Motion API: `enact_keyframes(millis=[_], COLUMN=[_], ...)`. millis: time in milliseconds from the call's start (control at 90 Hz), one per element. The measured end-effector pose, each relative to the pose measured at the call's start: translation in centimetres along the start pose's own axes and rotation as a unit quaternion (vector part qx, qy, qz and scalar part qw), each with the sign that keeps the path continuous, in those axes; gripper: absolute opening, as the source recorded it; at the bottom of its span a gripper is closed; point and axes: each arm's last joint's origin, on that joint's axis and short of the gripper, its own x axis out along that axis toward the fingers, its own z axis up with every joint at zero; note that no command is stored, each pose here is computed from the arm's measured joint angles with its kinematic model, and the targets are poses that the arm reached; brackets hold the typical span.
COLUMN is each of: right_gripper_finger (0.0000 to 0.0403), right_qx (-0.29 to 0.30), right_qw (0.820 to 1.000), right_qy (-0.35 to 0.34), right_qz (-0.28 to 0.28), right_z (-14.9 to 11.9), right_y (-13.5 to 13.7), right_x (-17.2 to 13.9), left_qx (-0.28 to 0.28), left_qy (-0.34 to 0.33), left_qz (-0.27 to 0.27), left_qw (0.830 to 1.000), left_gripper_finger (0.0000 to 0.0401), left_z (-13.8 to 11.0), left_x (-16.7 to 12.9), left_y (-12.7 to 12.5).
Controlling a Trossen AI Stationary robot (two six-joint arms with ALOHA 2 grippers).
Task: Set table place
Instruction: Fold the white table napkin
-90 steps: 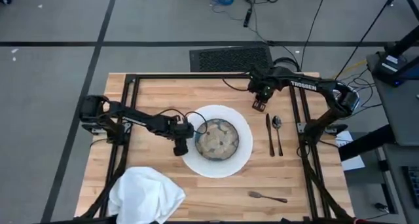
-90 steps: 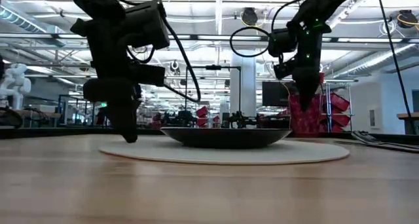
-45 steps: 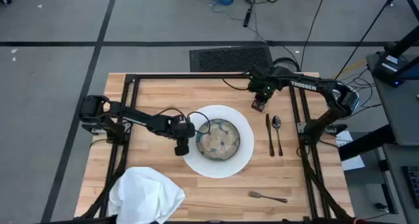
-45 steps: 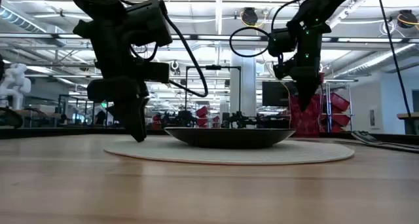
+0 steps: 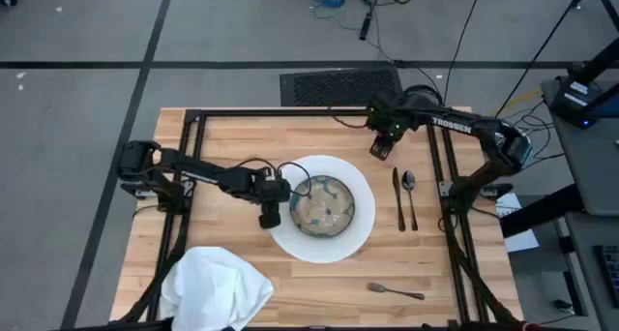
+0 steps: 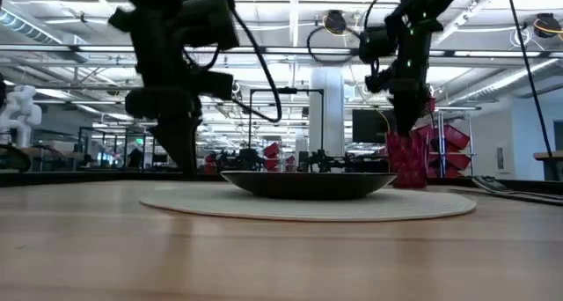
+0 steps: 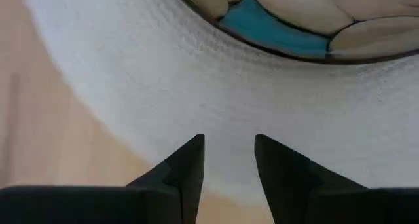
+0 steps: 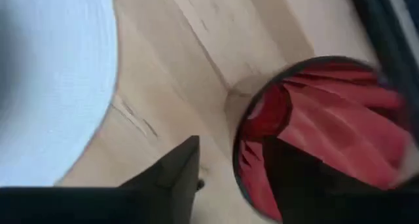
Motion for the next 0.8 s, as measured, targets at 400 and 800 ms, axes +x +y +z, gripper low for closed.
enact_keyframes(millis=[400, 800], right_gripper_finger=[0.0177, 0.0166], right_qx=[-0.047, -0.190], right_qw=[0.982, 0.890], right_qy=[-0.157, -0.312], right_qz=[0.098, 0.274], right_z=[-4.7, -9.4], right_y=[8.5, 22.6], right_x=[-10.6, -11.5], left_qx=[0.010, -0.037], left_qy=[-0.013, 0.019], left_qz=[-0.102, -0.177], left_qw=[0.995, 0.983], left_gripper_finger=[0.0122, 0.0122], left_z=[-1.4, -9.3], left_x=[-10.3, -13.8], left_y=[-8.0, -16.8])
